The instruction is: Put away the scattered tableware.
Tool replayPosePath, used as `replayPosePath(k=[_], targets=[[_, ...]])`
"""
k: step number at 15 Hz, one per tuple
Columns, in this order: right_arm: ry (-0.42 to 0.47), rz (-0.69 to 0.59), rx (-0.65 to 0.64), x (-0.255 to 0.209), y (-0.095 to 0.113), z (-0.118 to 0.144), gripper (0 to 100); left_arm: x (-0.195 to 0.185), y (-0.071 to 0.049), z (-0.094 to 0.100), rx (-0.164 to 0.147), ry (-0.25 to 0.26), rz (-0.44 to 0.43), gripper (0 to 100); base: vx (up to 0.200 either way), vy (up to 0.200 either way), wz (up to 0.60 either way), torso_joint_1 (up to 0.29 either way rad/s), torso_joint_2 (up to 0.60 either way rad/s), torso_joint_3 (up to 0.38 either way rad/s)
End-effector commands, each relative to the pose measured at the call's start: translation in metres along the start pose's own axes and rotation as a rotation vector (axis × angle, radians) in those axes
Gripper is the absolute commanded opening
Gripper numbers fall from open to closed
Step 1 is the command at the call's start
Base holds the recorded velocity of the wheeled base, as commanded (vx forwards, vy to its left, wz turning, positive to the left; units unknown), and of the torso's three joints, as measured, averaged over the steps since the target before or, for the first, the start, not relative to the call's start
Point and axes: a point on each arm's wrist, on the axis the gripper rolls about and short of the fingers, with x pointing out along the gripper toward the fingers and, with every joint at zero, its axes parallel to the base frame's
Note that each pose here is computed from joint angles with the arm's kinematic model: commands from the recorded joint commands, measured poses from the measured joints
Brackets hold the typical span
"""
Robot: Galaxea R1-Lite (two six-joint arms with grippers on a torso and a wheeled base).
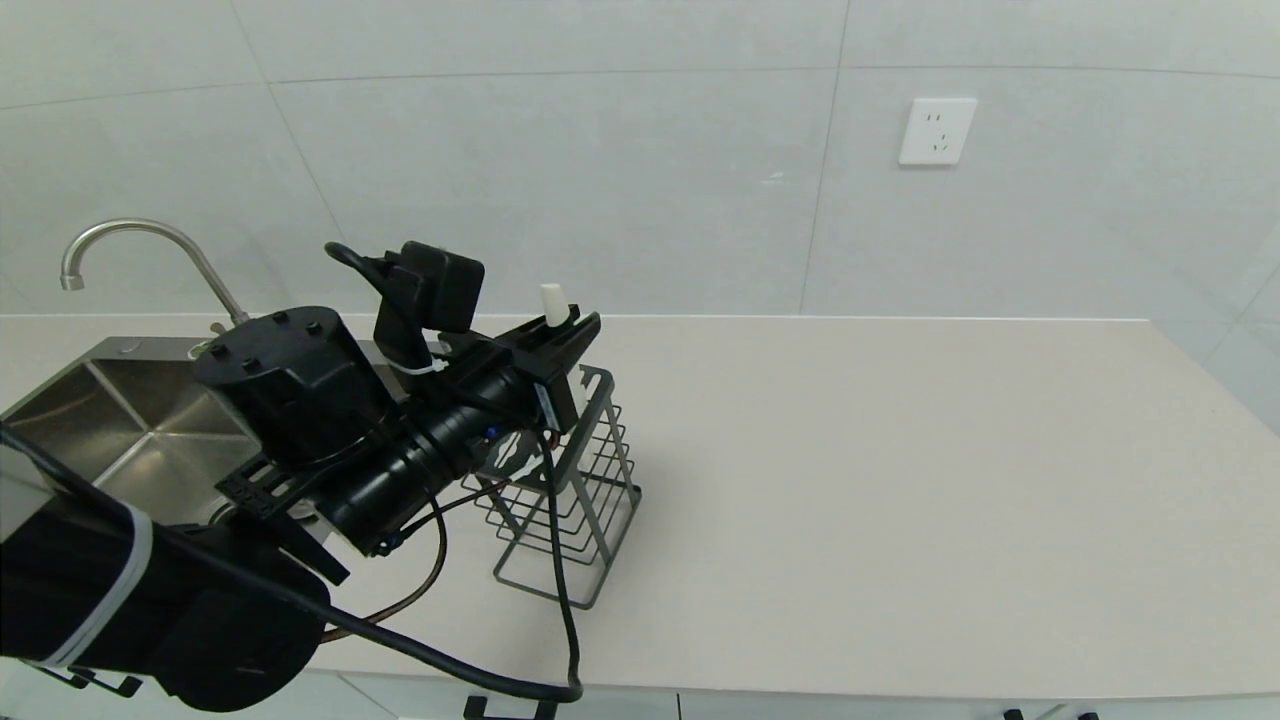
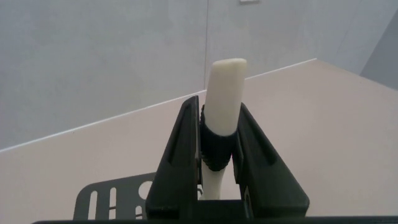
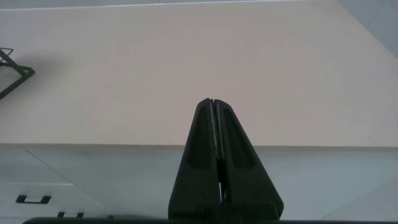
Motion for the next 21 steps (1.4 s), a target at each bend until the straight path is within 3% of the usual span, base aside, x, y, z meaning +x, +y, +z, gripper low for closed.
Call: replayPosePath(k=[1,11,17,18,21], targets=[[0.002,-0.001,0.000,0.000,0.000,0.000,0,0.000,0.000,-0.003,-0.002,0.006,0.000,0,0.000,0.000,0.00,0.000,0.00,0.000],[0.001,0.001,0.000,0.000,0.000,0.000,0,0.000,0.000,-0.020,-0.005,0.042,-0.006,0,0.000,0.000,0.00,0.000,0.00,0.000],[0.001,0.001,0.000,0.000,0.000,0.000,0,-0.003,-0.001,-0.019,-0.008,0.024,-0.018,0,0.000,0.000,0.00,0.000,0.00,0.000],[0.001,-0.001,-0.001,0.000,0.000,0.000,0,-0.005,-0.001,-0.022,-0.010,0.037,-0.020,100,0.000,0.000,0.00,0.000,0.00,0.000],[0.001,0.001,0.000,0.000,0.000,0.000,0,-0.005,-0.001,-0.023,-0.010,0.042,-0.018,100,0.000,0.000,0.00,0.000,0.00,0.000]])
